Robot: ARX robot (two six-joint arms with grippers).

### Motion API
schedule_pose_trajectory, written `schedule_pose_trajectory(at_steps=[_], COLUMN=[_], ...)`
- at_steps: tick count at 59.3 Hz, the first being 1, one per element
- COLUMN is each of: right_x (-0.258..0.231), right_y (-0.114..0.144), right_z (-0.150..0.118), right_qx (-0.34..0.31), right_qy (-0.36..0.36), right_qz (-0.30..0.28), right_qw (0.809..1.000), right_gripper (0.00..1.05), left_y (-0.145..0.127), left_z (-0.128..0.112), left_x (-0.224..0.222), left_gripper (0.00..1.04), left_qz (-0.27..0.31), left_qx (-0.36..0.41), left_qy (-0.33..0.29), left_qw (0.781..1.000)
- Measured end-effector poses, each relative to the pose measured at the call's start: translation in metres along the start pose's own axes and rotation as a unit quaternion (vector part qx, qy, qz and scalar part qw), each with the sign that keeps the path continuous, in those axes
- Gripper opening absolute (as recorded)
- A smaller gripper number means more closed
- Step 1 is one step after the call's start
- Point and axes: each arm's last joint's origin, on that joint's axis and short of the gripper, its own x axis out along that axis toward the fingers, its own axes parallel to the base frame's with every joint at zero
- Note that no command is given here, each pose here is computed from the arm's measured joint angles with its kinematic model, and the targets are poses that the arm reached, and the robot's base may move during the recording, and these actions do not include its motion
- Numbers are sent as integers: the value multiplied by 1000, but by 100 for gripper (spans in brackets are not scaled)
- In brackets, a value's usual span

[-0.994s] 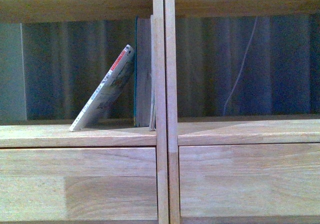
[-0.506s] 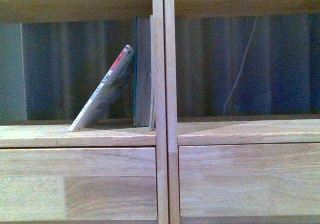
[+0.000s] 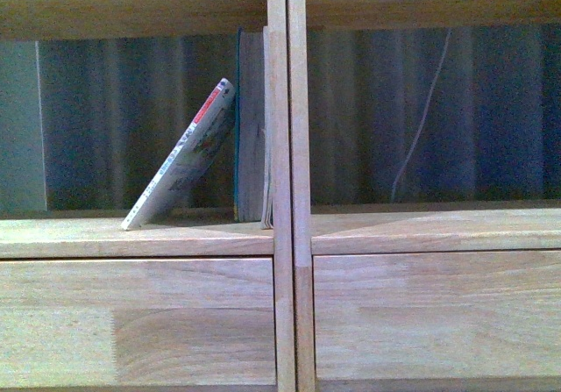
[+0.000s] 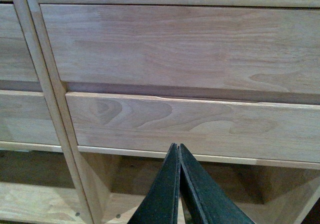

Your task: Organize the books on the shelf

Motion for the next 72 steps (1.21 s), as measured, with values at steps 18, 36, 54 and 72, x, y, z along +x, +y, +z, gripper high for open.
schedule_pose_trajectory(at_steps=[18,36,54,72], right_x=[0,0,0,0], right_y=[0,0,0,0], right_z=[0,0,0,0], right_qx=[0,0,0,1], right_qy=[0,-1,-1,-1], right_qz=[0,0,0,0], right_qw=[1000,1000,1000,1000], right_gripper=[3,10,62,97], left_y=[0,0,0,0], left_z=[-5,-3,-3,-3], left_x=[-11,-15,-15,-15], left_gripper=[3,21,74,97], left_qz=[0,0,0,0], left_qx=[0,0,0,0], left_qy=[17,3,3,3], left_qw=[1000,1000,1000,1000])
